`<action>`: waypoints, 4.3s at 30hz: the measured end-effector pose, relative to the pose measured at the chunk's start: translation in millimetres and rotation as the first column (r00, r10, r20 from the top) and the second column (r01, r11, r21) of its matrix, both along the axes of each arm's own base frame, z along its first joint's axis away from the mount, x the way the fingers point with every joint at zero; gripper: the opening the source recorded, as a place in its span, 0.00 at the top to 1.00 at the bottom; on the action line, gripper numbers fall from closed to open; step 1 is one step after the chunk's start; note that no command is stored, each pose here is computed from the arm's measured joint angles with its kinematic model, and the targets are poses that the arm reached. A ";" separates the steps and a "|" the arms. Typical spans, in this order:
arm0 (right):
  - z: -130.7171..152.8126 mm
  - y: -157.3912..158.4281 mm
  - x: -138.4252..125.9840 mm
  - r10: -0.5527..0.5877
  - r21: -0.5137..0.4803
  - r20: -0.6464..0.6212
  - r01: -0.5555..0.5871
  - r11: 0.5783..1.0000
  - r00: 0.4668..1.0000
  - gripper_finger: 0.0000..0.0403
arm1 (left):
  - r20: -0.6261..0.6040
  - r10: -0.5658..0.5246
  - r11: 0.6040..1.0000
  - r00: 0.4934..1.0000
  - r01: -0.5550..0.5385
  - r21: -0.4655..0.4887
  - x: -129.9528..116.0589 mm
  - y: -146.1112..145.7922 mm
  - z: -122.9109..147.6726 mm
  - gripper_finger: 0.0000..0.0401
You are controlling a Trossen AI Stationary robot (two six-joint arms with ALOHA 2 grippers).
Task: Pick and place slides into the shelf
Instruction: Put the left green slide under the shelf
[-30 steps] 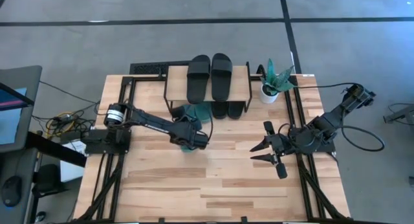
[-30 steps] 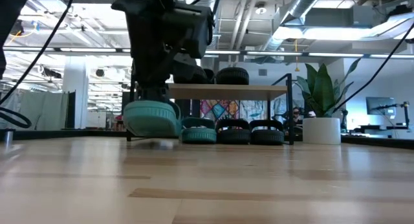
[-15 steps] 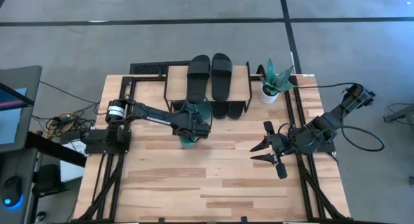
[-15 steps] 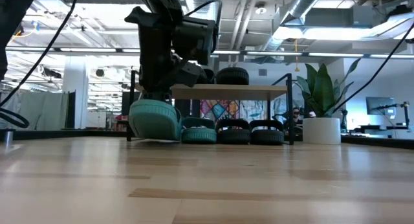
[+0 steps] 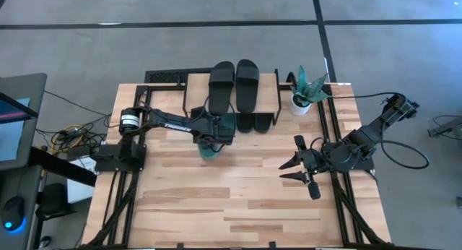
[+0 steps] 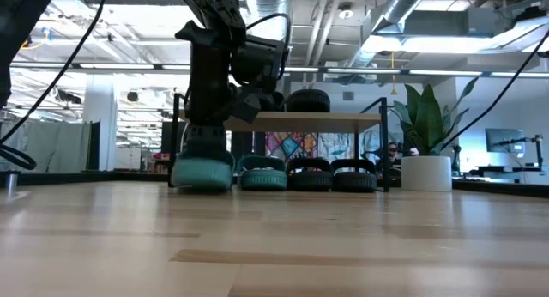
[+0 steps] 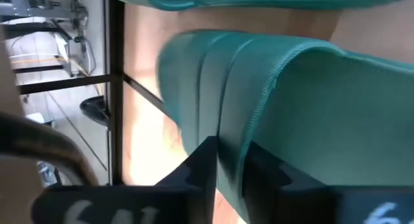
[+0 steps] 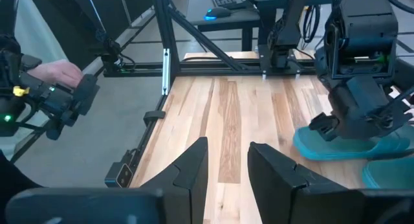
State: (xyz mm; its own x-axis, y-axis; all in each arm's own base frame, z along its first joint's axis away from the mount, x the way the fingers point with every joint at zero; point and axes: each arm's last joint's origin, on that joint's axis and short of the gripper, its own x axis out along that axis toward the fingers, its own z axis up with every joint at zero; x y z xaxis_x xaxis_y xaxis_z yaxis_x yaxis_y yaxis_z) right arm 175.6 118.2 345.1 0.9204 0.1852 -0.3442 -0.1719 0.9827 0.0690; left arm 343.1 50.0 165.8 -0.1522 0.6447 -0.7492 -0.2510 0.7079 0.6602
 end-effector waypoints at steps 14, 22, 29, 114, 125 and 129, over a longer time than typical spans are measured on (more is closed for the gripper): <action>-0.1 -1.6 1.1 -0.009 -0.002 0.000 0.009 1.000 1.000 0.76 | -0.003 -0.030 1.000 1.000 0.030 -0.002 2.1 1.9 -0.1 0.71; 0.0 -1.6 1.1 -0.009 -0.002 0.000 0.009 1.000 1.000 0.76 | 0.009 -0.014 0.999 1.000 0.015 -0.037 1.9 0.4 -0.8 0.66; -0.1 -1.6 1.1 -0.009 -0.002 0.000 0.009 1.000 1.000 0.76 | 0.009 0.009 0.998 1.000 -0.009 -0.061 -0.3 -9.0 -0.7 0.63; -5.6 0.1 -3.9 -0.027 -0.059 -0.042 0.024 0.998 0.999 0.76 | 0.347 -0.199 0.941 0.916 0.277 -0.192 -62.8 -162.0 6.6 1.00; -5.4 -0.9 -3.6 -0.065 -0.055 -0.034 0.063 0.997 0.997 0.76 | 0.340 -0.242 0.915 0.909 0.330 -0.231 -54.5 -137.5 -8.0 1.00; -5.4 -0.9 -3.5 -0.070 -0.041 -0.036 0.069 0.997 0.997 0.76 | 0.362 -0.263 0.916 0.894 0.349 -0.196 -49.4 -132.7 -7.3 1.00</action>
